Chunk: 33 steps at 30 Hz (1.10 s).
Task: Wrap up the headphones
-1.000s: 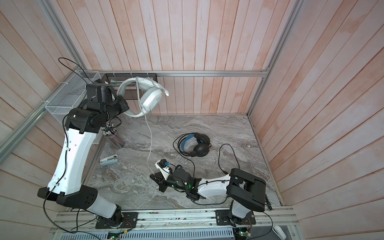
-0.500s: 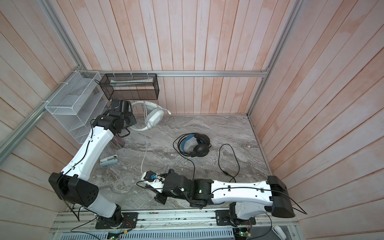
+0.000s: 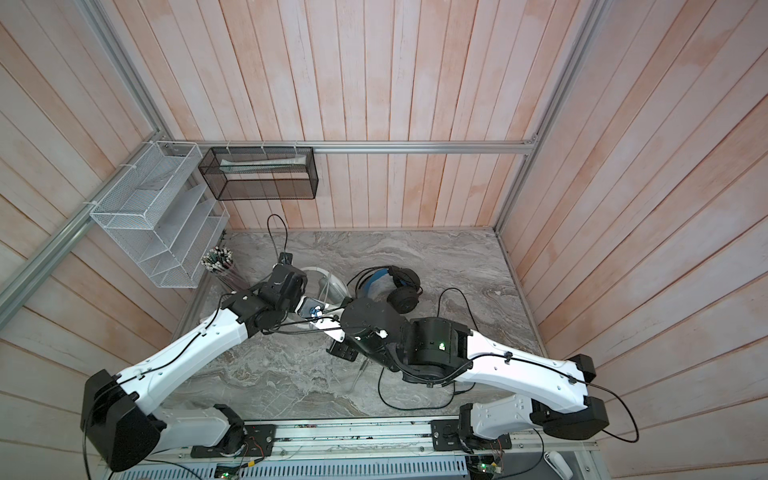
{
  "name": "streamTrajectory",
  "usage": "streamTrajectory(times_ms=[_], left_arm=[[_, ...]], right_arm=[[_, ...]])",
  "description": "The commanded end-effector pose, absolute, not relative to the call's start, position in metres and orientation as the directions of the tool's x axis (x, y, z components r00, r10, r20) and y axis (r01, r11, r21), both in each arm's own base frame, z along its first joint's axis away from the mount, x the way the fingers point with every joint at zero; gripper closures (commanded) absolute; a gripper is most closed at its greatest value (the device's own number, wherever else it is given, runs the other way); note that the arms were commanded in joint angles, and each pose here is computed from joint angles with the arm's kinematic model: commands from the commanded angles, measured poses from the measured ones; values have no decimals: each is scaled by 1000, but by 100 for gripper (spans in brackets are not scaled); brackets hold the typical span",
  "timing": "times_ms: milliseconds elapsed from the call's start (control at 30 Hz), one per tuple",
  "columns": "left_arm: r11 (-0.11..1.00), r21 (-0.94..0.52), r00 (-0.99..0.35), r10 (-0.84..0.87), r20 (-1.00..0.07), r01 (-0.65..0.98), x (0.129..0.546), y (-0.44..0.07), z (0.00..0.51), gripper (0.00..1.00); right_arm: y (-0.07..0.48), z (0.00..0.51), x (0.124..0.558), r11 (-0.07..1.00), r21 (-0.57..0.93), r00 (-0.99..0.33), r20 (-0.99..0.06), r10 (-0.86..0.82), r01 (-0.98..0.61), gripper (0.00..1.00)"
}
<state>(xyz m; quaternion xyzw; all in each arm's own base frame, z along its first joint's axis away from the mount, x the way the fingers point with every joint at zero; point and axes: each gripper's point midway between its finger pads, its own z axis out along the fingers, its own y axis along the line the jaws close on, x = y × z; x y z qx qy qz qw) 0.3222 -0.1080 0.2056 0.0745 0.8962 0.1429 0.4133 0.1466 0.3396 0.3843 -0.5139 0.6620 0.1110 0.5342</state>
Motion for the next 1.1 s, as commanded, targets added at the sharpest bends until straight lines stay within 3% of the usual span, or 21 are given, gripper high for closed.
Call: streamTrajectory(times_ms=[0, 200, 500, 700, 1067], left_arm=[[940, 340, -524, 274, -806, -31, 318, -100, 237, 100], [948, 318, -432, 299, -851, 29, 294, -94, 238, 100], [961, 169, -269, 227, -936, 220, 262, -118, 250, 100], [935, 107, -248, 199, -948, 338, 249, -142, 251, 100], [928, 17, -183, 92, -979, 371, 236, -142, 274, 100]], right_arm=[[306, 402, 164, 498, -500, 120, -781, -613, -709, 100], [291, 408, 177, 546, -503, 94, -787, -610, -670, 100], [291, 427, 212, 651, -468, 93, -847, -523, -597, 100], [304, 423, 251, 673, -437, 76, -866, -495, -597, 100], [310, 391, 306, 729, -283, -2, -931, -364, -623, 100]])
